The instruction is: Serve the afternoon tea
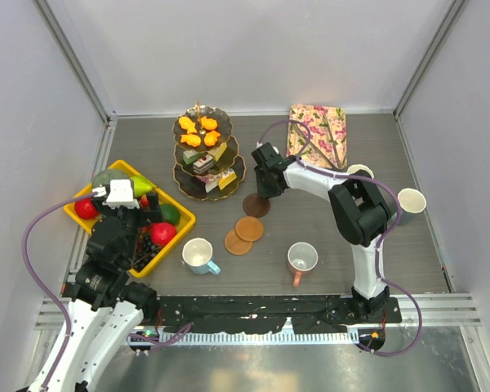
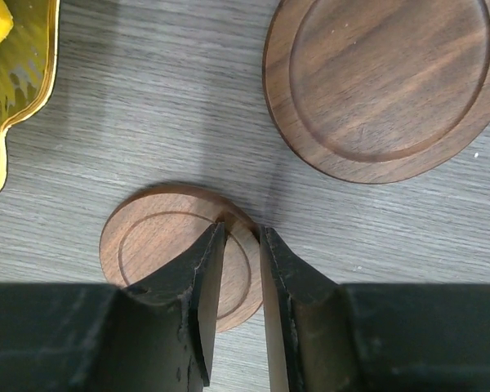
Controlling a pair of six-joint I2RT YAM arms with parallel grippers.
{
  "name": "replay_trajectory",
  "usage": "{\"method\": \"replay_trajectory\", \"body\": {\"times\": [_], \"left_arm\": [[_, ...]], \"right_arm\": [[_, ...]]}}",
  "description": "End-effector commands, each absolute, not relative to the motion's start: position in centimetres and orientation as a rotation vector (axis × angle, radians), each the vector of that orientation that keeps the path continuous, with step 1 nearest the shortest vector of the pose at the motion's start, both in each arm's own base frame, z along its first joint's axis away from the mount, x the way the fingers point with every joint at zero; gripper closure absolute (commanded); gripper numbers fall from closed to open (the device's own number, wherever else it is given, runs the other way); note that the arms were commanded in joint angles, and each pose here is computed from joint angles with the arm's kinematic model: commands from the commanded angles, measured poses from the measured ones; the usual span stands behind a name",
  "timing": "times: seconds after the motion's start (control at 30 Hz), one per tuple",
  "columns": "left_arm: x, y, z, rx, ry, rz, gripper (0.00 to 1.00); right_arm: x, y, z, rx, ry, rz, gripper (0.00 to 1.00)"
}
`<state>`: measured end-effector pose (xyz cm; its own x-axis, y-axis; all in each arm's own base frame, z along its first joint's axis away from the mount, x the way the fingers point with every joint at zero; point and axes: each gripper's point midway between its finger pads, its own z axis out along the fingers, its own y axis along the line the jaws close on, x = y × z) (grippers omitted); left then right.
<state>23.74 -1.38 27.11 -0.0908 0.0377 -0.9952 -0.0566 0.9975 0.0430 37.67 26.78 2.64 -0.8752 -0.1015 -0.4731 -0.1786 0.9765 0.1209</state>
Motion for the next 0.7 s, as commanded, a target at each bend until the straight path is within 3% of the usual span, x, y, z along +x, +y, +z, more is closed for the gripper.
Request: {"method": "replay_trajectory", "body": {"times": [0.0, 0.23, 0.5, 0.67], "left_arm": [[23.9, -1.3, 28.4, -0.032, 1.607, 0.069, 0.01], [23.9, -1.3, 28.5, -0.031, 1.606, 0.070, 0.01], [23.9, -1.3, 28.5, -0.032, 1.606, 0.069, 0.01], [23.9, -1.3, 28.4, -0.030, 1.609, 0.071, 0.01]], "right_arm": [[36.1, 27.6, 2.6, -0.243, 2.679, 0.251, 0.68], [33.3, 28.3, 7.4, -0.336, 2.622, 0.408, 0.54], [27.5, 29.1, 4.8, -0.493, 2.706, 0.395, 0.55], [26.6, 27.6, 2.8, -0.504, 2.759, 0.257, 0.56]]}}
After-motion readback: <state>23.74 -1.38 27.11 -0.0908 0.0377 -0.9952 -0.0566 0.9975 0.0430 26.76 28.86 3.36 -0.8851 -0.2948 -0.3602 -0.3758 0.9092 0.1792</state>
